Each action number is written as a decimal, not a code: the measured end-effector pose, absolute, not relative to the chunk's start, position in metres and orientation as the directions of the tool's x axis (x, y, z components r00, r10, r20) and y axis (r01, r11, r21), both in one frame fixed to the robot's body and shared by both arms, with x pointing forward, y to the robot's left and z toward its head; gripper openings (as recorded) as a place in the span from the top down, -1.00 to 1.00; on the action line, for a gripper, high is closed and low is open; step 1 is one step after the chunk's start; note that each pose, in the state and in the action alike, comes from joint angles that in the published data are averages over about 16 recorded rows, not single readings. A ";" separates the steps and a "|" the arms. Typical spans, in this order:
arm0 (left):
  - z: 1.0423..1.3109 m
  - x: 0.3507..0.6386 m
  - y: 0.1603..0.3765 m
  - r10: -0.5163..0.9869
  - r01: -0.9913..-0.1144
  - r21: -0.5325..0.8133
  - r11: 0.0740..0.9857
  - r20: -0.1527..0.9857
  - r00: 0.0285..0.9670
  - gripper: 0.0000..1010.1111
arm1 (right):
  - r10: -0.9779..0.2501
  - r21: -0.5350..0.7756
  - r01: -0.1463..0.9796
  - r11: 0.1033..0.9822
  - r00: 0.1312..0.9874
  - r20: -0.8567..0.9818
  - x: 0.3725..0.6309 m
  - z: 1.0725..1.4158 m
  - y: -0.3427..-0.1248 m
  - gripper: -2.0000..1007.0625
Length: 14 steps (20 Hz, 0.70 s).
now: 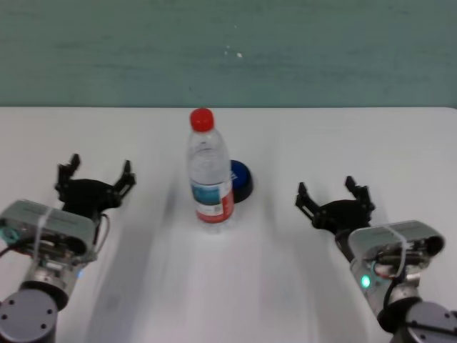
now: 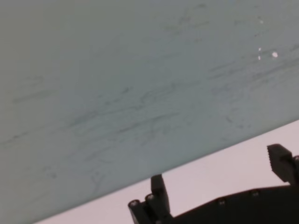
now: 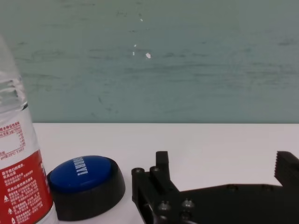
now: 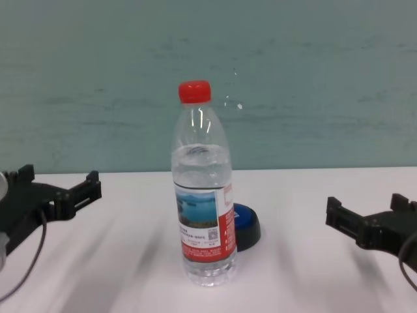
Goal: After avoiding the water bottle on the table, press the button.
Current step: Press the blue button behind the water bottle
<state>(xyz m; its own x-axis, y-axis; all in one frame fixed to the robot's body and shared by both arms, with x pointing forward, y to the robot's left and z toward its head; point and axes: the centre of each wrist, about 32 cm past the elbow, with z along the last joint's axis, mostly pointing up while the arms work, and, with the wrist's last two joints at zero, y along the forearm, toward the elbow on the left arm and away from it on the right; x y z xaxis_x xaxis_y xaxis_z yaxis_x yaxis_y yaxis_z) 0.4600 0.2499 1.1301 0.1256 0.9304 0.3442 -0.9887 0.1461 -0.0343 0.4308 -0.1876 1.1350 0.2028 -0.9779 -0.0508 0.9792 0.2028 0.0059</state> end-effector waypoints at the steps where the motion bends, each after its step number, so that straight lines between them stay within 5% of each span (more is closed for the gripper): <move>1: 1.131 0.455 0.248 0.932 -0.989 -0.031 0.148 0.339 0.129 -0.98 | -0.978 0.006 0.979 0.203 0.203 -0.051 0.431 1.135 -0.188 -0.99; 14: 1.127 0.393 0.231 0.933 -0.973 0.036 0.226 0.279 0.227 -0.98 | -0.978 0.006 0.979 0.203 0.203 -0.051 0.431 1.135 -0.188 -0.99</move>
<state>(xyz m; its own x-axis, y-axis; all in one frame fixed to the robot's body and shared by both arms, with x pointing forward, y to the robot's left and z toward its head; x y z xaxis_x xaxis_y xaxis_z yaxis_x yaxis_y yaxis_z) 0.3927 0.2307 1.1275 0.2273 0.9330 0.2790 -0.9734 0.2265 0.0358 0.4308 -0.1876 1.1350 0.2028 -0.9779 -0.0508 0.9792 0.2028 0.0059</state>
